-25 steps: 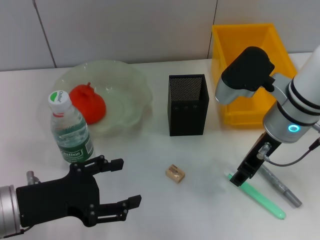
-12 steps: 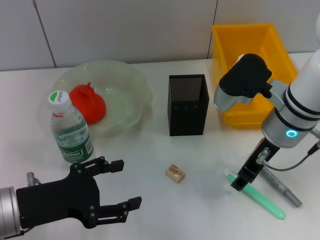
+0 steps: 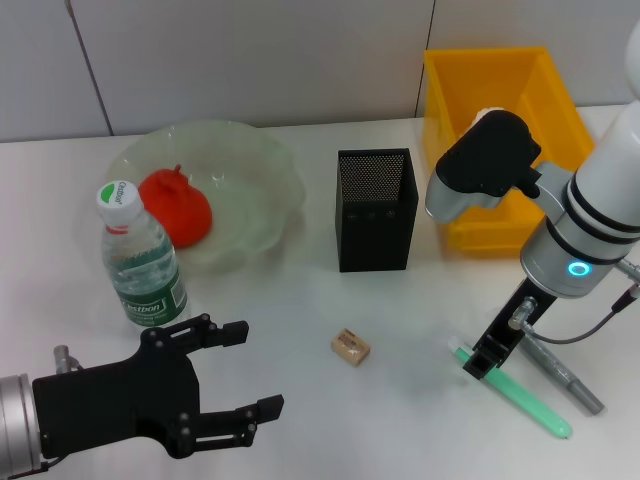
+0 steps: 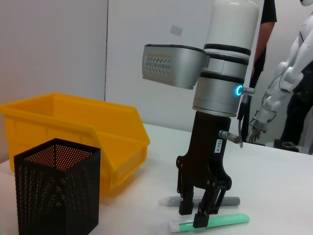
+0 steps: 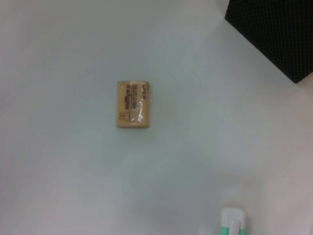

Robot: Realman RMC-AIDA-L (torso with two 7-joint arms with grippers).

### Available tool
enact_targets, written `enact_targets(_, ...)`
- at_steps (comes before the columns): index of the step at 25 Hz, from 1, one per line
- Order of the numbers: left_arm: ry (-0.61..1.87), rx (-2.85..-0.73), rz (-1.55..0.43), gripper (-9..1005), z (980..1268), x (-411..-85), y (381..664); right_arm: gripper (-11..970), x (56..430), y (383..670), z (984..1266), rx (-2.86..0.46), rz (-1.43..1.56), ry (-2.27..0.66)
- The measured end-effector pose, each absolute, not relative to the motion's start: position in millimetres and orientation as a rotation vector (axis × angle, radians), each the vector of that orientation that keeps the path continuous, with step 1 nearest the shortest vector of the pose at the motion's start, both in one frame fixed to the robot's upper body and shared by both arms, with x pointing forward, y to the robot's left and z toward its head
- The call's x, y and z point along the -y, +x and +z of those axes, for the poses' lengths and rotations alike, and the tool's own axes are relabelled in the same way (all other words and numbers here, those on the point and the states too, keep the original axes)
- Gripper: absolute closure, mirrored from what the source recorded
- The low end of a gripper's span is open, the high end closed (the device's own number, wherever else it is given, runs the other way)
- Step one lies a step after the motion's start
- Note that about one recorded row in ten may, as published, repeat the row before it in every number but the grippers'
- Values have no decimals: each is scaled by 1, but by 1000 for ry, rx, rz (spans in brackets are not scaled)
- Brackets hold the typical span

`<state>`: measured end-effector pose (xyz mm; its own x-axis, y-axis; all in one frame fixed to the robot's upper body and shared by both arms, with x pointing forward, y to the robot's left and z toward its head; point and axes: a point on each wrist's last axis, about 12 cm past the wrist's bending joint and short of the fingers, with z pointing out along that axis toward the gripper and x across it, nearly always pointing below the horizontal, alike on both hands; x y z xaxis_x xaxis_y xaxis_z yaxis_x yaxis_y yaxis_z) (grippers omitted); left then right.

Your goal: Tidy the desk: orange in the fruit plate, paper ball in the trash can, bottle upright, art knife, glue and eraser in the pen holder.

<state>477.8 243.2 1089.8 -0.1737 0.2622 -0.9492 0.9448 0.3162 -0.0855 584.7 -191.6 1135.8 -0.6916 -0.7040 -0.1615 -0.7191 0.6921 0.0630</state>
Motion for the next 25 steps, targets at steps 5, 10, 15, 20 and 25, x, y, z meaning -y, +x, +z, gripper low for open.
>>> enact_targets(5, 1112, -1648, -920, 134, 1090, -243, 478, 577, 192, 585, 1135, -2779, 188, -1168)
enact_targets(10, 1111, -1645, -922, 134, 1090, -243, 477, 570, 192, 584, 1134, -2784, 188, -1162)
enact_targets(15, 1115, -1640, -926, 134, 1091, -243, 477, 595, 191, 585, 1135, -2783, 191, -1161)
enact_targets(20, 1107, -1630, -935, 134, 1093, -243, 477, 666, 191, 585, 1135, -2787, 191, -1152)
enact_targets(25, 1106, -1627, -939, 134, 1093, -243, 477, 722, 191, 585, 1134, -2793, 190, -1145)
